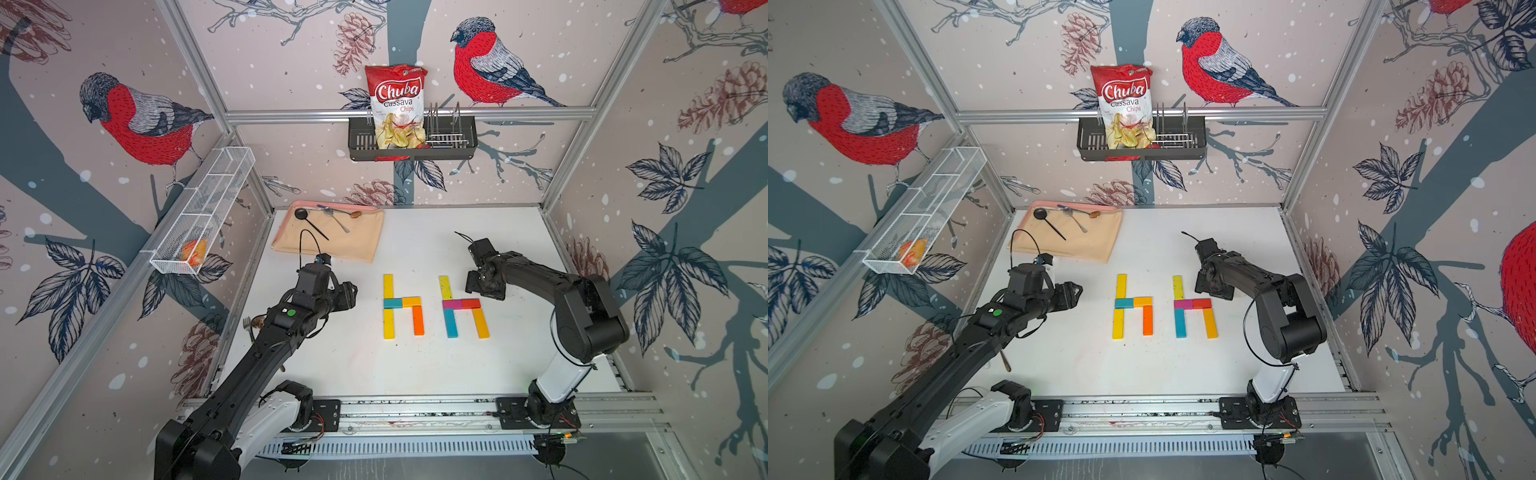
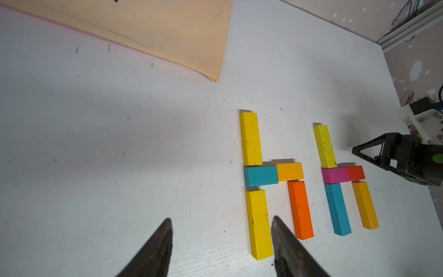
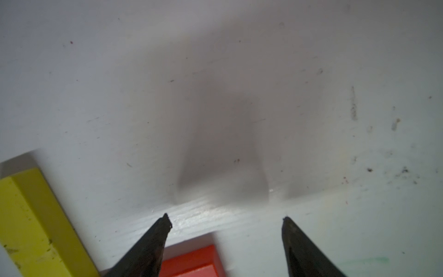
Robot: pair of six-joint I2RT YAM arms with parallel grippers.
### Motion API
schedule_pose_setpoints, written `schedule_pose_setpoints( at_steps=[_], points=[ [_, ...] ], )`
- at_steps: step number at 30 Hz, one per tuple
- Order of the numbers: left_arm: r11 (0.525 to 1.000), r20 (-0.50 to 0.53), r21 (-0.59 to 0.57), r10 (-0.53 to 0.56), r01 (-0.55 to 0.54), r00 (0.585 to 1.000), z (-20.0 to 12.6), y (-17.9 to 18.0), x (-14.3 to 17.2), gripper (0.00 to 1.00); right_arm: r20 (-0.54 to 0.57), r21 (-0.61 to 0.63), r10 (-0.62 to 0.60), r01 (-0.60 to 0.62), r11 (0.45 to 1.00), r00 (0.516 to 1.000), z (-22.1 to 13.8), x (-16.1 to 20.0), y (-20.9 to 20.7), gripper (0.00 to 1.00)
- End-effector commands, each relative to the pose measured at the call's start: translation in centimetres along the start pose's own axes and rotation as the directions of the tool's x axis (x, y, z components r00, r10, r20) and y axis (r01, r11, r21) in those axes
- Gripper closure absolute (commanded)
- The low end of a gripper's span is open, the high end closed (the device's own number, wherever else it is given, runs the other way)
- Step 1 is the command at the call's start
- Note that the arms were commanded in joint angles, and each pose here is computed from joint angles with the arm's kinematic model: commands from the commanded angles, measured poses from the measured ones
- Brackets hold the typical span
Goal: Assemble the letter h with building blocks
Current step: Assemble the building block at the center of the board.
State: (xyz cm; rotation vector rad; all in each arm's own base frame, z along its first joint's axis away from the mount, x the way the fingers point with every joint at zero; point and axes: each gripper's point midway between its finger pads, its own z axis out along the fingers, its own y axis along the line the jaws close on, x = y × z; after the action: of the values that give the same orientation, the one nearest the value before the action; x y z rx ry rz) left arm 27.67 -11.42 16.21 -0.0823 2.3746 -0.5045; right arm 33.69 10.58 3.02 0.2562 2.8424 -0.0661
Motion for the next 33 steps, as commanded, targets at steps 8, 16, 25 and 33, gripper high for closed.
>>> schedule_pose_setpoints(
  at_steps=[8, 16, 25, 33],
  points=[
    [1.000, 0.024, 0.004, 0.005, -0.005, 1.000, 0.1, -0.1, -0.6, 0.36, -0.018, 0.003, -0.023, 0.023, 1.000, 1.000, 0.6, 1.3, -0.4, 0.28],
    [1.000, 0.024, 0.002, 0.004, -0.004, 1.000, 0.1, -0.1, -0.6, 0.36, -0.019, -0.002, -0.030, 0.030, 1.000, 0.999, 0.5, 1.8, -0.2, 0.30],
    [1.000, 0.023, 0.001, 0.005, -0.005, 1.000, 0.1, -0.1, -0.6, 0.36, -0.017, -0.002, -0.029, 0.029, 1.000, 0.999, 0.3, 2.1, -0.1, 0.31],
    [1.000, 0.022, 0.001, 0.004, -0.004, 1.000, 0.2, -0.1, -0.6, 0.36, -0.007, -0.002, -0.037, 0.037, 0.999, 0.999, 0.2, 1.4, 0.2, 0.30]
  ],
)
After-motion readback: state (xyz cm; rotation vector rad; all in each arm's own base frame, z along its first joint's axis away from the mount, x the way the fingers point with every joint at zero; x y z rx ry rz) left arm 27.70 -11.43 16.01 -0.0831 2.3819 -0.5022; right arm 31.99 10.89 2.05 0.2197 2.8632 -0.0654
